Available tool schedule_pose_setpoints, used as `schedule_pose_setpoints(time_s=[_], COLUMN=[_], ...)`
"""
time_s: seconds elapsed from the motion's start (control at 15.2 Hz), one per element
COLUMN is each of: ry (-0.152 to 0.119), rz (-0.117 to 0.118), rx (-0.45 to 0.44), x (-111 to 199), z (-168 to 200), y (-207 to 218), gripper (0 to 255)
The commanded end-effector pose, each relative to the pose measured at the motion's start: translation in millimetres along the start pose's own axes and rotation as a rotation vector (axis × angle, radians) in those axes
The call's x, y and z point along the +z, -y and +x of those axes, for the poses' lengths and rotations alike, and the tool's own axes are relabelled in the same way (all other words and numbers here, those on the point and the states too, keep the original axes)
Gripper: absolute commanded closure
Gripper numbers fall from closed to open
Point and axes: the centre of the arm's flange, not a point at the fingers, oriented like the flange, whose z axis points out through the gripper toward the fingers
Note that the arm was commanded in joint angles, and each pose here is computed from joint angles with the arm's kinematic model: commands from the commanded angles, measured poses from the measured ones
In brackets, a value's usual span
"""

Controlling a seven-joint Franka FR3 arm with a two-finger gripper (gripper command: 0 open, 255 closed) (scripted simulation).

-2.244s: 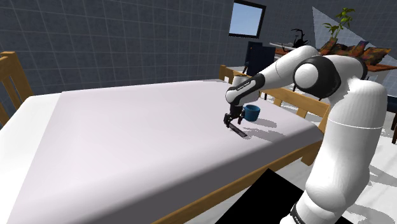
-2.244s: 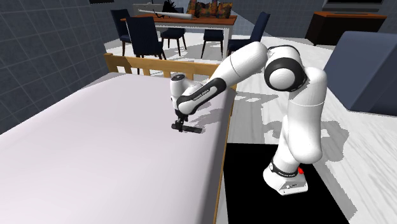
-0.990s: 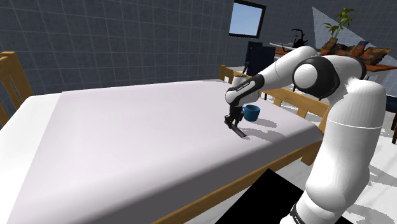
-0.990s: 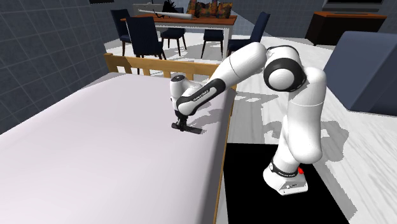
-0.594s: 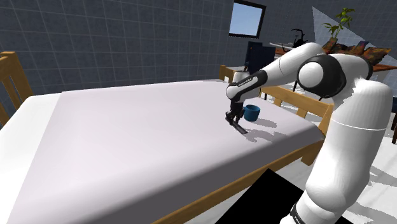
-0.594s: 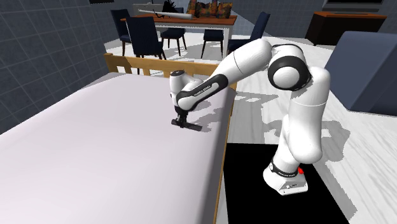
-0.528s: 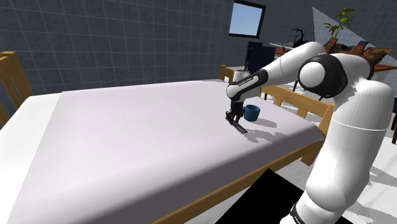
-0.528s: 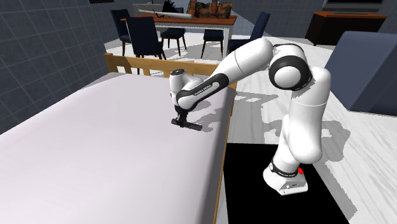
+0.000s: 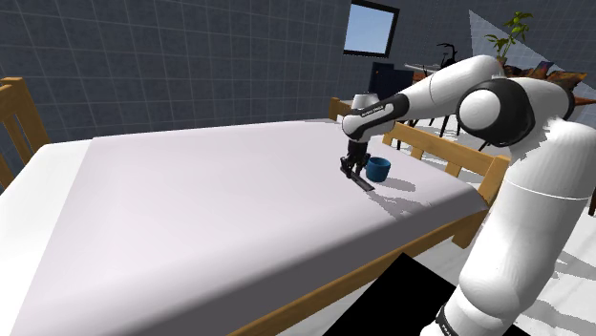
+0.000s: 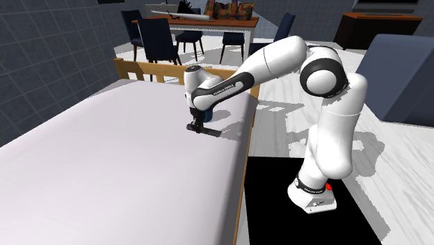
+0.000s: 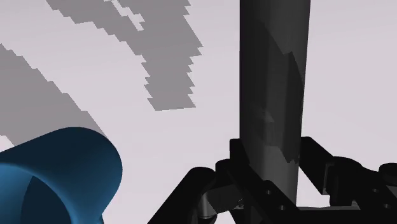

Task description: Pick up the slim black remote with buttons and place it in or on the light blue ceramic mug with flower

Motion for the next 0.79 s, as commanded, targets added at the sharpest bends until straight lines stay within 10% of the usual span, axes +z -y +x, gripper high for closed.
schedule_pose_setpoints(time_s=[0.0, 0.73], ry=[0.000, 0.000], rz=[0.000, 0.000], rx=[0.000, 0.000], x=[-10.2, -68.1], z=[-0.3, 0.3], y=[-1.7, -6.4], gripper=[255, 255])
